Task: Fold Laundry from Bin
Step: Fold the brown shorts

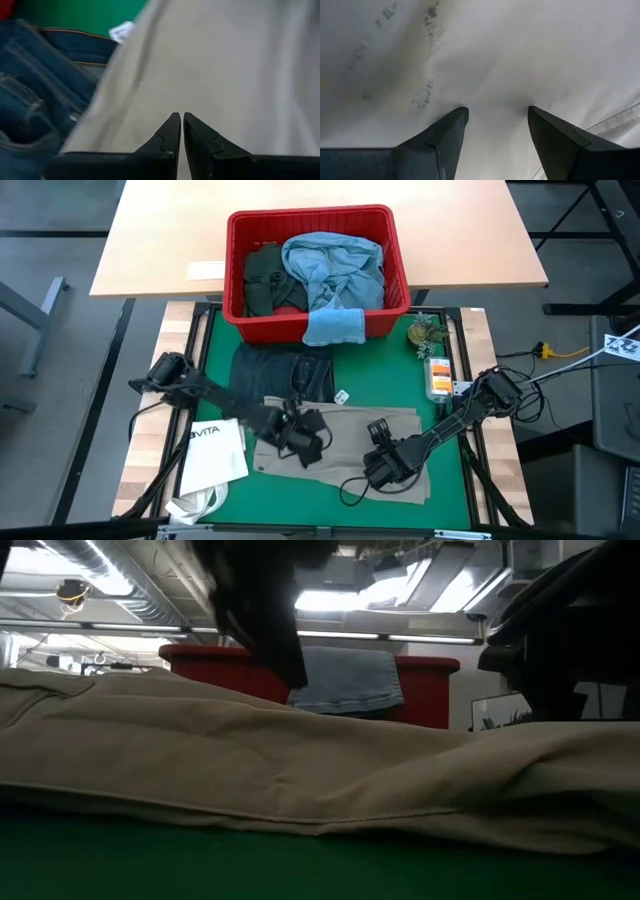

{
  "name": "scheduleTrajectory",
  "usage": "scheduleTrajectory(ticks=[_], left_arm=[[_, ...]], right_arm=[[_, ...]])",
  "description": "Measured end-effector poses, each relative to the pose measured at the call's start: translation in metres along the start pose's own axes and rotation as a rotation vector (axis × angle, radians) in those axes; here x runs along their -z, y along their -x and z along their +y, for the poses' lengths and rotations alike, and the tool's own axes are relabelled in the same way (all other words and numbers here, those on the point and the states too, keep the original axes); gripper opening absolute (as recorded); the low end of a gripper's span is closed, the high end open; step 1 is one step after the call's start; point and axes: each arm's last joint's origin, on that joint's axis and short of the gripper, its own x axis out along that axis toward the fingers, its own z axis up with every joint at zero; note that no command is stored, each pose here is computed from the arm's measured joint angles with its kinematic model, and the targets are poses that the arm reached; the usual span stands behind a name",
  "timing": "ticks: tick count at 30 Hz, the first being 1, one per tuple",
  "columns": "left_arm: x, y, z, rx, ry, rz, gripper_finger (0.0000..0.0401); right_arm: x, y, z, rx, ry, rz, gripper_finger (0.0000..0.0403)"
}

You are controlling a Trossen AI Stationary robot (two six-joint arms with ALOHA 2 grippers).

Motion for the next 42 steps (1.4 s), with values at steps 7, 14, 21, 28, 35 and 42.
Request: scheduleTrajectory(ticks=[7,14,21,28,35,42], left_arm=[[-0.007,-0.039,0.02,-0.049,-0.002,0.096,0.0018],[-0.018,-0.056,0.044,-0.093,0.042,0.123,0.0018],[-0.016,-0.054,0.055,-0.115,0.032,0.192,0.0018],[-0.011,-0.051,0.059,-0.174,-0.003,0.238,0.0018],[-0.013,-0.041,0.063,-0.193,-0.014,0.26,0.0018],[-0.033,-0.01,0.059,-0.199,-0.048,0.277,0.0018]], right_arm=[[0.0,0.0,0.0,0.01,0.002,-0.001,0.0223],[0.0,0.0,0.0,0.014,0.002,0.0,0.0223],[0.0,0.0,0.0,0.015,0.002,0.0,0.0223],[0.0,0.0,0.0,0.015,0.002,0.001,0.0223],[0.005,0.005,-0.003,0.026,-0.041,0.047,0.0223],[0.01,0.038,-0.013,0.073,-0.05,-0.012,0.0223]])
